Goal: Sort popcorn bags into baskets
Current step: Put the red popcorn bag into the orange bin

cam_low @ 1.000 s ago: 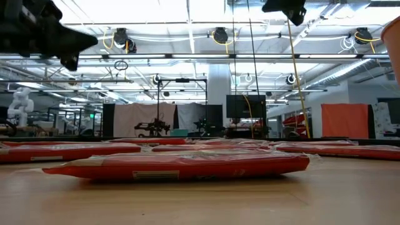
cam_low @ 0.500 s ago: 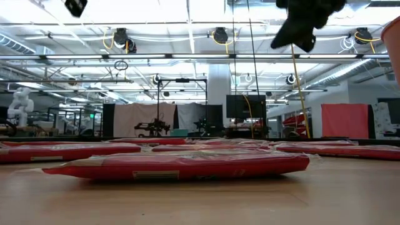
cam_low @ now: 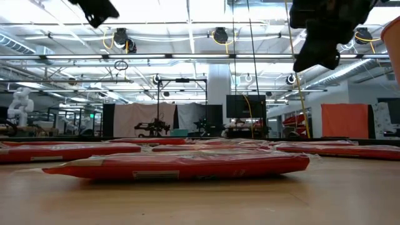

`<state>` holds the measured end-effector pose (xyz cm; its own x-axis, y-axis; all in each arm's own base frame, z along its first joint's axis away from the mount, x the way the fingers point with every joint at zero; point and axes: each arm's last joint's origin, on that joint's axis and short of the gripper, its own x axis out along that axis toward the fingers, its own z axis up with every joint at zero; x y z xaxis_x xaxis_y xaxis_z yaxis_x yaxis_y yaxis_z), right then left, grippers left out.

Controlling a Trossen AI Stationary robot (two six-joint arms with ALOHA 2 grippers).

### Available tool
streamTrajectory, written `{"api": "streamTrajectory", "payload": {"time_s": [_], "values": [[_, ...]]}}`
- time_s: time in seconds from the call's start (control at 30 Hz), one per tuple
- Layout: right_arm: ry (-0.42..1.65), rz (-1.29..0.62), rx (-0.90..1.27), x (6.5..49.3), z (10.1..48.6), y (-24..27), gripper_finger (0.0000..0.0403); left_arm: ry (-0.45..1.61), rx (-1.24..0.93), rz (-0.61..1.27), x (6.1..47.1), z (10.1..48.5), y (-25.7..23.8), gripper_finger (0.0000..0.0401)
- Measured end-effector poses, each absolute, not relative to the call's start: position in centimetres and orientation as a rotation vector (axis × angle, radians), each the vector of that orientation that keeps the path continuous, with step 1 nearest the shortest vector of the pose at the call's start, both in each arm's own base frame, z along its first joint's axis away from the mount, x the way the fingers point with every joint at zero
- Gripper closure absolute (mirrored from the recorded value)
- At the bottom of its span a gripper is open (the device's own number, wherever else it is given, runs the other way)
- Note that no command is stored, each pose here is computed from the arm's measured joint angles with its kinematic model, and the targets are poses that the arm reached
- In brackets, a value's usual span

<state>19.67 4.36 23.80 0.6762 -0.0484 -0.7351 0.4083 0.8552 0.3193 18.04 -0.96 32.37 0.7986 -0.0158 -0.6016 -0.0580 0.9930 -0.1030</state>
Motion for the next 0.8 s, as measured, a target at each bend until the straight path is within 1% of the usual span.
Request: {"api": "streamTrajectory", "payload": {"time_s": [0.13, 0.3, 0.4, 0.53, 0.67, 0.8], "values": [[0.851, -0.270, 0.517, 19.0, 23.4, 5.3, 0.0354, 0.656, -0.091, -0.003, 20.0, 29.9, -2.2, 0.0375], [0.992, -0.344, 0.551, 17.6, 22.5, 6.0, 0.0320, 0.591, -0.023, -0.065, 22.1, 27.8, -4.0, 0.0375], [1.123, -0.375, 0.517, 16.8, 21.6, 6.5, 0.0295, 0.553, 0.015, -0.097, 23.1, 26.7, -5.0, 0.0375], [1.248, -0.419, 0.460, 16.3, 20.5, 7.0, 0.0257, 0.532, 0.056, -0.134, 24.2, 25.7, -6.0, 0.0375], [1.320, -0.469, 0.425, 16.2, 19.6, 7.3, 0.0220, 0.519, 0.085, -0.152, 25.0, 25.2, -6.5, 0.0375], [1.370, -0.469, 0.362, 16.3, 19.0, 7.7, 0.0193, 0.501, 0.091, -0.154, 25.6, 24.9, -6.6, 0.0375]]}}
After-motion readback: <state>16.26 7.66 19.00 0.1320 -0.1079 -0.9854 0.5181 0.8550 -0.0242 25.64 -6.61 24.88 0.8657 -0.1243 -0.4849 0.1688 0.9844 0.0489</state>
